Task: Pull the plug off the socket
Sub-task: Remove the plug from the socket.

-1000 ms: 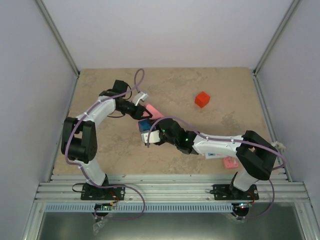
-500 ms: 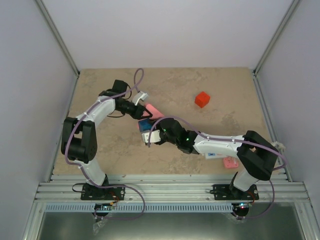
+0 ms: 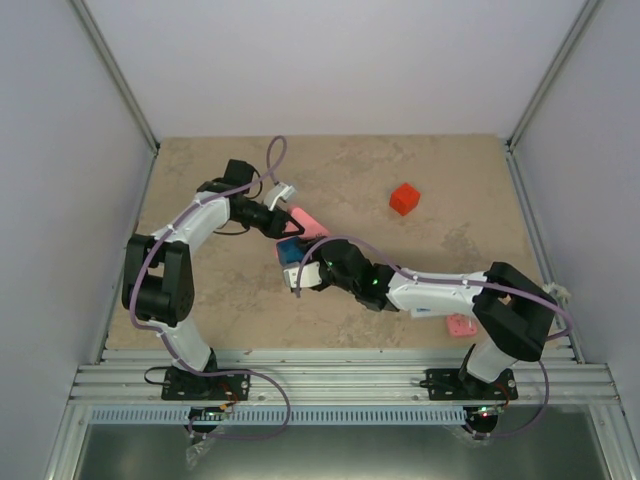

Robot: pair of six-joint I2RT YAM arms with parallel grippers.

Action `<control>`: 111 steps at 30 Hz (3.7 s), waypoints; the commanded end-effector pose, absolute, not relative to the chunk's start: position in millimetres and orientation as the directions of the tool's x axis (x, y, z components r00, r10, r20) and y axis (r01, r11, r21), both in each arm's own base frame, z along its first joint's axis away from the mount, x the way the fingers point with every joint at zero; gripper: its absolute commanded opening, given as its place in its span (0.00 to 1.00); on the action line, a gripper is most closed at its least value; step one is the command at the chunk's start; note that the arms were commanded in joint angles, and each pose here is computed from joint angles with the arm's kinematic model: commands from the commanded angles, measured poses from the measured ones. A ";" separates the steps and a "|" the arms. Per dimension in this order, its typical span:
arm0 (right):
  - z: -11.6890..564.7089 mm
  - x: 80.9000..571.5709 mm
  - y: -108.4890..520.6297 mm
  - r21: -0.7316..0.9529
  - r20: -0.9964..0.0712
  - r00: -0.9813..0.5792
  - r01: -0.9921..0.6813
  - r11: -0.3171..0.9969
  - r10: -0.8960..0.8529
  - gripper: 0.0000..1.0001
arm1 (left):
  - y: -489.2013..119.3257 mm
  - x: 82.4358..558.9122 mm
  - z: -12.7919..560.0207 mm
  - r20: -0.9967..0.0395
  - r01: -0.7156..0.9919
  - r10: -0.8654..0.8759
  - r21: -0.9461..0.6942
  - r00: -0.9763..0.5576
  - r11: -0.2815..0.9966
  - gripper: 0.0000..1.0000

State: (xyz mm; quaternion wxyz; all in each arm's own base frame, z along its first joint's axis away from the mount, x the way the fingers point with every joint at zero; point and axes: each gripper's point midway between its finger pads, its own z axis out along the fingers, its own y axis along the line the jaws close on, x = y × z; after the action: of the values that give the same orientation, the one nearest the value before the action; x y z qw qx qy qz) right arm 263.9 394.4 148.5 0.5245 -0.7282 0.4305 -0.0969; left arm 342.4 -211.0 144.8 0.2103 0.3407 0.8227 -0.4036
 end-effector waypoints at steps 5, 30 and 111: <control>152.3 259.1 396.9 -0.766 -0.351 0.567 -0.632 -0.120 -0.745 0.03 | -198.1 357.8 161.3 -0.679 0.751 0.363 -0.442 -0.638 0.491 0.00; 164.8 273.3 377.4 -0.900 -0.254 0.603 -0.434 -0.044 -0.756 0.01 | -199.0 356.9 163.5 -0.674 0.744 0.347 -0.483 -0.652 0.461 0.00; 164.6 248.8 404.6 -0.773 -0.278 0.570 -0.610 -0.172 -0.773 0.00 | -188.2 378.0 149.8 -0.669 0.697 0.342 -0.374 -0.660 0.612 0.00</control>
State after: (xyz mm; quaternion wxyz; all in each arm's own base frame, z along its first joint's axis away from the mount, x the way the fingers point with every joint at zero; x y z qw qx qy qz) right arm 257.4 393.1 161.7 0.4585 -0.7646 0.4452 -0.0830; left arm 341.6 -210.3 149.0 0.2159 0.2999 0.8447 -0.3872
